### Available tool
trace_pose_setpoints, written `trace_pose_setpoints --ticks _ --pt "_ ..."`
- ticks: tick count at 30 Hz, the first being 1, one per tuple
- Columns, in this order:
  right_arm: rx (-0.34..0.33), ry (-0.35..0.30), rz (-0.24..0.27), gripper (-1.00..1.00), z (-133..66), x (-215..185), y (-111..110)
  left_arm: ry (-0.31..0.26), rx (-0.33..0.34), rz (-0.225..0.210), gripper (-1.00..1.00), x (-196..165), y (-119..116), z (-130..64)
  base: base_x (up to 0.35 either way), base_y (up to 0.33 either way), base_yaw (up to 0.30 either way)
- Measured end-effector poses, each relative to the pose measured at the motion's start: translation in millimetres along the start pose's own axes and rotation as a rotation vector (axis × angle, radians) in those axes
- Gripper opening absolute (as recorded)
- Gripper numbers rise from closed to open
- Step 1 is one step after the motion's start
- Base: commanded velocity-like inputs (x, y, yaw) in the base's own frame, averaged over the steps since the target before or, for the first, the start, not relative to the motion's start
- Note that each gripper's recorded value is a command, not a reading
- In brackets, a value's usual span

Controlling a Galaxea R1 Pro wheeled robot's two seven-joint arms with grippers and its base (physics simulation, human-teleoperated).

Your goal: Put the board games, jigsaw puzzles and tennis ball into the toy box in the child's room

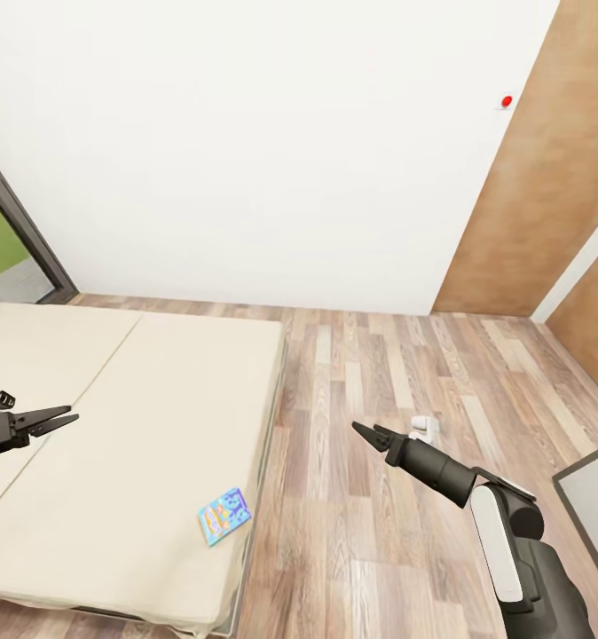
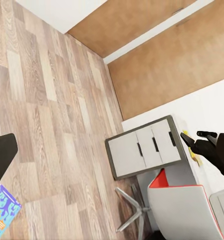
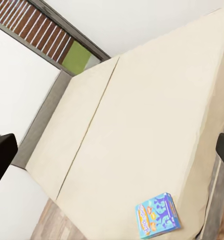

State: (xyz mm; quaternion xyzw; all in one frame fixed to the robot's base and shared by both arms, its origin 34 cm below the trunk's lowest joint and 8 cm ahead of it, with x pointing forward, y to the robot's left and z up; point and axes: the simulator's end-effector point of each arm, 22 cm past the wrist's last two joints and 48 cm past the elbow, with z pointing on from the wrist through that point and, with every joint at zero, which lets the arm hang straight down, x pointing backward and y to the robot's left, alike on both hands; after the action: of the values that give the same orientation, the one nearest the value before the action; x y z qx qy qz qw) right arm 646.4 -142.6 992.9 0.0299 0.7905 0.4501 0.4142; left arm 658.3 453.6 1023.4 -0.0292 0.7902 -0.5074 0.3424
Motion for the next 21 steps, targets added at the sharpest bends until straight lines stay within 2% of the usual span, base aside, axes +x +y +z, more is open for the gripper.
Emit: trace_pose_setpoints --ticks 6,14,21 --pt "-0.004 -0.007 -0.005 1.00 -1.4 -3 4 -0.005 0.003 0.008 1.00 -3 -4 -1.7 0.000 0.000 0.026" --pt "-0.012 -0.013 -0.011 1.00 -2.9 -7 8 -0.010 0.009 0.017 1.00 -6 -10 -3.0 0.000 0.000 -0.140" --pt "-0.013 -0.015 -0.015 1.00 -3.3 -8 10 -0.011 0.011 0.019 1.00 -6 -12 -3.4 0.000 0.000 -0.049"
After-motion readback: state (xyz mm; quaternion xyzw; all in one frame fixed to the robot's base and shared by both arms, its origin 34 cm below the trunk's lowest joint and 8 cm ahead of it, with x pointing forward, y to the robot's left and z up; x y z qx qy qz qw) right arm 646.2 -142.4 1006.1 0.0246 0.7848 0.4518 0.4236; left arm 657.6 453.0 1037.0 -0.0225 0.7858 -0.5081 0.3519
